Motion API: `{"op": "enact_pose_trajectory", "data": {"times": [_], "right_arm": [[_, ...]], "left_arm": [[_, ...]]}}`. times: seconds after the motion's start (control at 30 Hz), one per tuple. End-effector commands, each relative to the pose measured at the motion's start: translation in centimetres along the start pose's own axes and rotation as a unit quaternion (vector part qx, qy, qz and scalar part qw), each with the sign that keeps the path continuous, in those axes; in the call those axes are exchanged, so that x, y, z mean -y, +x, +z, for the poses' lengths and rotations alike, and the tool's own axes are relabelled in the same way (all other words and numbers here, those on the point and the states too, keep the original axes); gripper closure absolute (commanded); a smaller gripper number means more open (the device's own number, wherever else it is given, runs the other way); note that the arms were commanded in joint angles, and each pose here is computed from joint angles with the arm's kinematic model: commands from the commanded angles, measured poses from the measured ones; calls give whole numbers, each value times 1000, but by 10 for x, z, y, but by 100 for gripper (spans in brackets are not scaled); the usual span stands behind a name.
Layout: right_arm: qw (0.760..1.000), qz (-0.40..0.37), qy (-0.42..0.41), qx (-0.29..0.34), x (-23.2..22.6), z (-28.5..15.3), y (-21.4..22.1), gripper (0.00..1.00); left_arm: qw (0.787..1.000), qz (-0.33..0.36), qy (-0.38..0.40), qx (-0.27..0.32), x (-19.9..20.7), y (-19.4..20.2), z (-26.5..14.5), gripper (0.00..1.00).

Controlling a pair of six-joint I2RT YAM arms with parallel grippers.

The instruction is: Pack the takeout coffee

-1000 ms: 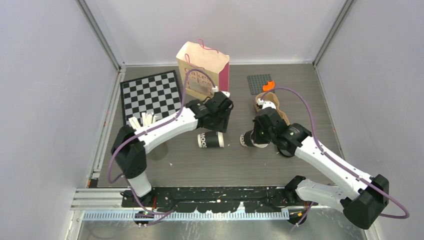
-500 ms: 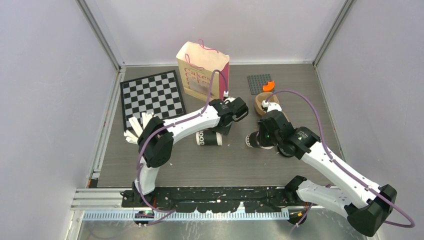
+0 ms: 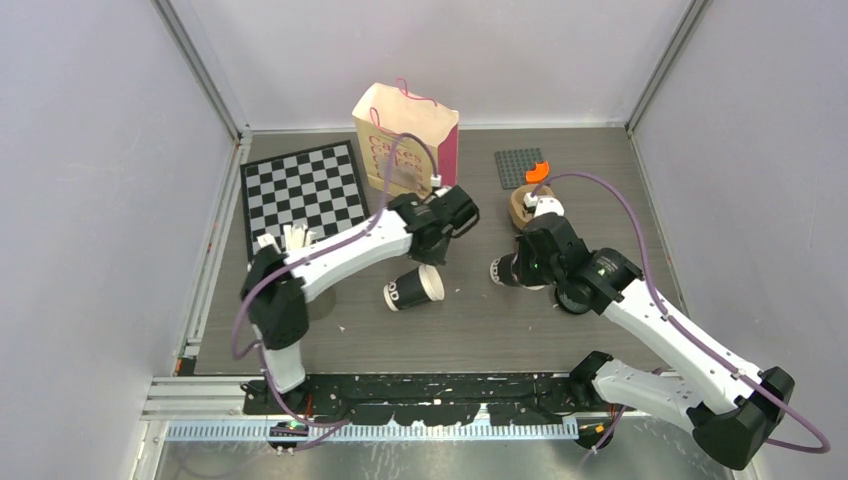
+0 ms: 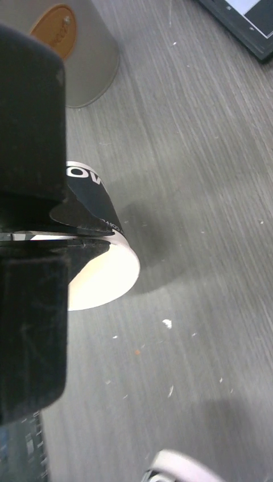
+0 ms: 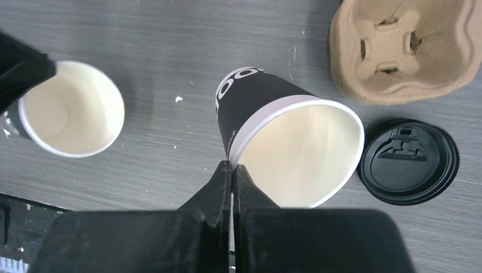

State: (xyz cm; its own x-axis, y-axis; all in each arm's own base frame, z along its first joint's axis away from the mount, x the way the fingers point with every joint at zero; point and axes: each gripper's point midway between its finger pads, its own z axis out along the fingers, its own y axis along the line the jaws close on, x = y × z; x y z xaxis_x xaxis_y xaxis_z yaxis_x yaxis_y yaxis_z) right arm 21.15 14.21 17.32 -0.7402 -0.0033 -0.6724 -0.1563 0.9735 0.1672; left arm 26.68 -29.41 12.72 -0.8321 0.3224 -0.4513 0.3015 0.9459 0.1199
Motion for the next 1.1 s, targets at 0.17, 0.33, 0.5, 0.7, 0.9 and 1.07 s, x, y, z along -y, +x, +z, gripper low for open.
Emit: {"op": "enact_pose_trajectory", "data": {"times": [0.17,0.33,0.5,0.7,0.9,1.07], "right_arm": [[997,-36,17,60,-16,4,-69,99],[996,-83,39,5,-26,35,-82,99],[988,-125,70,-52,-27,70,-96,97],[976,-155,115,-102,-19,117,-104,95],[964,-177,135,-144,-15,146,-99,93],[966,-176,121,-147,-22,157,-99,89]], "left_arm": [[972,-90,190,107,-17,-10,-80,100],[944,-112,255,174,-22,0,-96,100],[897,-113,363,224,1,12,-107,100],[869,-123,396,269,7,8,-108,100],[845,-172,406,302,8,-2,-100,100],[835,-188,411,314,12,-5,-82,100]]}}
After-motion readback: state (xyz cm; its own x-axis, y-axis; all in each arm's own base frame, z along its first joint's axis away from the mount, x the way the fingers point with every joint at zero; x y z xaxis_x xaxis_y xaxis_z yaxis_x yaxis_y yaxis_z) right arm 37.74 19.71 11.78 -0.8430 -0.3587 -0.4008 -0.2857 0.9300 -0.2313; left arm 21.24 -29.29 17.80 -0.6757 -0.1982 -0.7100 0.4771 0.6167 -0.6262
